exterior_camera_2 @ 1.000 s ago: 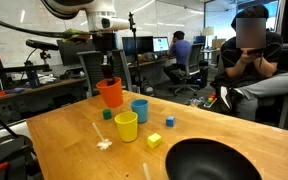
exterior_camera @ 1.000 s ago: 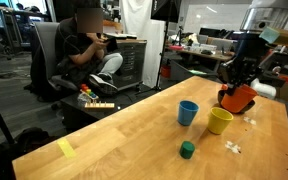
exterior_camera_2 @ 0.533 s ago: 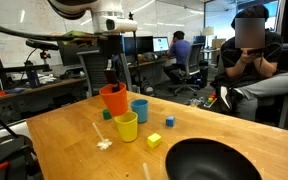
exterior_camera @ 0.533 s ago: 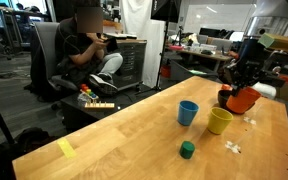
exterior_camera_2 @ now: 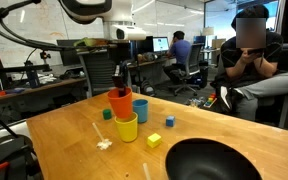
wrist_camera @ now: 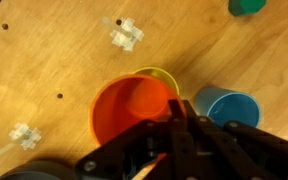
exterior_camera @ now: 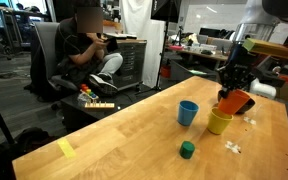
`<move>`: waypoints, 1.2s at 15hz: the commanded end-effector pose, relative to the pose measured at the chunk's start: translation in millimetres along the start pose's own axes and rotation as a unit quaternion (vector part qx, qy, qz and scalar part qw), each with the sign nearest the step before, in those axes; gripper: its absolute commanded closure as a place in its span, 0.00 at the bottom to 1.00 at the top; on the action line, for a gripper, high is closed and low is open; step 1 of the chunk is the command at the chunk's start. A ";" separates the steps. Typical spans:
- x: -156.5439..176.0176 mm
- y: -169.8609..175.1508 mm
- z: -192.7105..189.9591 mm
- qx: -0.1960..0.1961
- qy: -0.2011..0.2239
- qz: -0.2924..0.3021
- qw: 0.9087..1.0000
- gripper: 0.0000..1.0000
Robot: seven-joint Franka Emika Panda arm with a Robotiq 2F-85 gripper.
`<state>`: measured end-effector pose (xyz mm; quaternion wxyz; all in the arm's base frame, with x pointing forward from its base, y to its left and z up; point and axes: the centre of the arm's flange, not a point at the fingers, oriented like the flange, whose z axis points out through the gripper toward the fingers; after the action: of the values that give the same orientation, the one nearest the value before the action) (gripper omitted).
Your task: Put the orange cup inside the yellow cup then place the blue cup inside the orange cup
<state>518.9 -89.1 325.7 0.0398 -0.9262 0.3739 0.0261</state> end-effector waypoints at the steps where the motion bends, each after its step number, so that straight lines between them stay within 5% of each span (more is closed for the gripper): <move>1: 17.0 -17.6 -3.9 0.012 -0.003 0.007 1.000 0.98; 18: 12.2 -38.2 46.8 -0.026 -0.034 -0.013 0.999 0.98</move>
<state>548.2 -72.8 274.2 0.0372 -0.9265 0.3689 0.0642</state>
